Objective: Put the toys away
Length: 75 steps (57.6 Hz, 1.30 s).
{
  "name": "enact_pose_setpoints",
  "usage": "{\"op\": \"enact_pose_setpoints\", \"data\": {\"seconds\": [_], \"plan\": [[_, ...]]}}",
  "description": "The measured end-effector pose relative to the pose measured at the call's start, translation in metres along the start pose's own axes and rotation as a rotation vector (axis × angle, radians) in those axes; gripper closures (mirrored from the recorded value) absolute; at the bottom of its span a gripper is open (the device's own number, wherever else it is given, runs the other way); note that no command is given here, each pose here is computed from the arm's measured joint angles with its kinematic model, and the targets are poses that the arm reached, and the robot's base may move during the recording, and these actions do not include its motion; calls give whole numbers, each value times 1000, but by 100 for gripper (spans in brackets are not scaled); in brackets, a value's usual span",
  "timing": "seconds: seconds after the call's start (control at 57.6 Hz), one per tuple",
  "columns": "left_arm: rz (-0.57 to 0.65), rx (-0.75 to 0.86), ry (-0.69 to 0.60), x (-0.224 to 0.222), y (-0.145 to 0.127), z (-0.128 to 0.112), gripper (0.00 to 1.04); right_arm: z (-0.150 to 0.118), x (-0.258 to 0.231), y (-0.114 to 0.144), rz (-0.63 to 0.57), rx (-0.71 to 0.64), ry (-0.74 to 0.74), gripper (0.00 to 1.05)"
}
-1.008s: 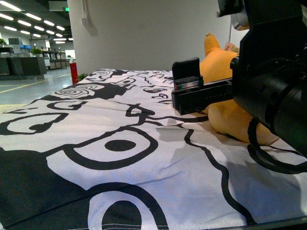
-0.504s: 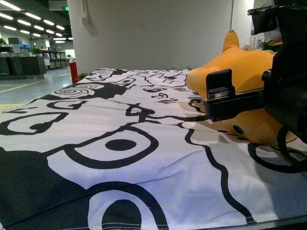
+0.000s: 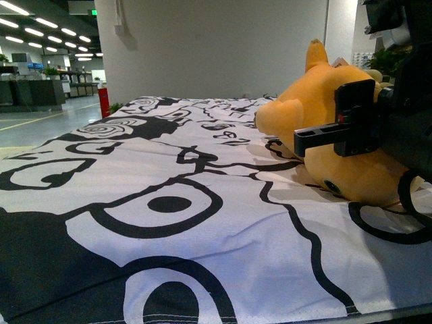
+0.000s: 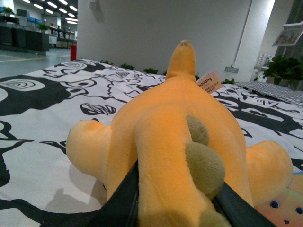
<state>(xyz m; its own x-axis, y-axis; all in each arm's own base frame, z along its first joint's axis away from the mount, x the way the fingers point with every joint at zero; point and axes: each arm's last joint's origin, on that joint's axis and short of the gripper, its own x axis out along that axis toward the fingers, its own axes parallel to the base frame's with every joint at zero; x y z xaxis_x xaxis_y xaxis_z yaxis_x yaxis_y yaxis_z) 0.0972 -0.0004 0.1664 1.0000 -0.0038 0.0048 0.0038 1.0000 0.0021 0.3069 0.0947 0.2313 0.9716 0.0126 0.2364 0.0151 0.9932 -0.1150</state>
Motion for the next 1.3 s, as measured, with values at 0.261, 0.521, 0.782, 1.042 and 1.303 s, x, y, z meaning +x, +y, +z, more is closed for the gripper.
{"op": "enact_pose_setpoints", "data": {"seconds": [0.261, 0.521, 0.782, 1.042, 1.303], "plan": [[0, 0, 0, 0, 0, 0, 6, 15, 2, -23, 12, 30, -2, 98], [0, 0, 0, 0, 0, 0, 6, 52, -1, -67, 39, 118, -82, 98], [0, 0, 0, 0, 0, 0, 6, 87, -20, -113, 73, 179, -187, 98], [0, 0, 0, 0, 0, 0, 6, 90, -59, -151, 100, 235, -213, 98], [0, 0, 0, 0, 0, 0, 6, 87, -103, -171, 95, 315, -220, 98]]}}
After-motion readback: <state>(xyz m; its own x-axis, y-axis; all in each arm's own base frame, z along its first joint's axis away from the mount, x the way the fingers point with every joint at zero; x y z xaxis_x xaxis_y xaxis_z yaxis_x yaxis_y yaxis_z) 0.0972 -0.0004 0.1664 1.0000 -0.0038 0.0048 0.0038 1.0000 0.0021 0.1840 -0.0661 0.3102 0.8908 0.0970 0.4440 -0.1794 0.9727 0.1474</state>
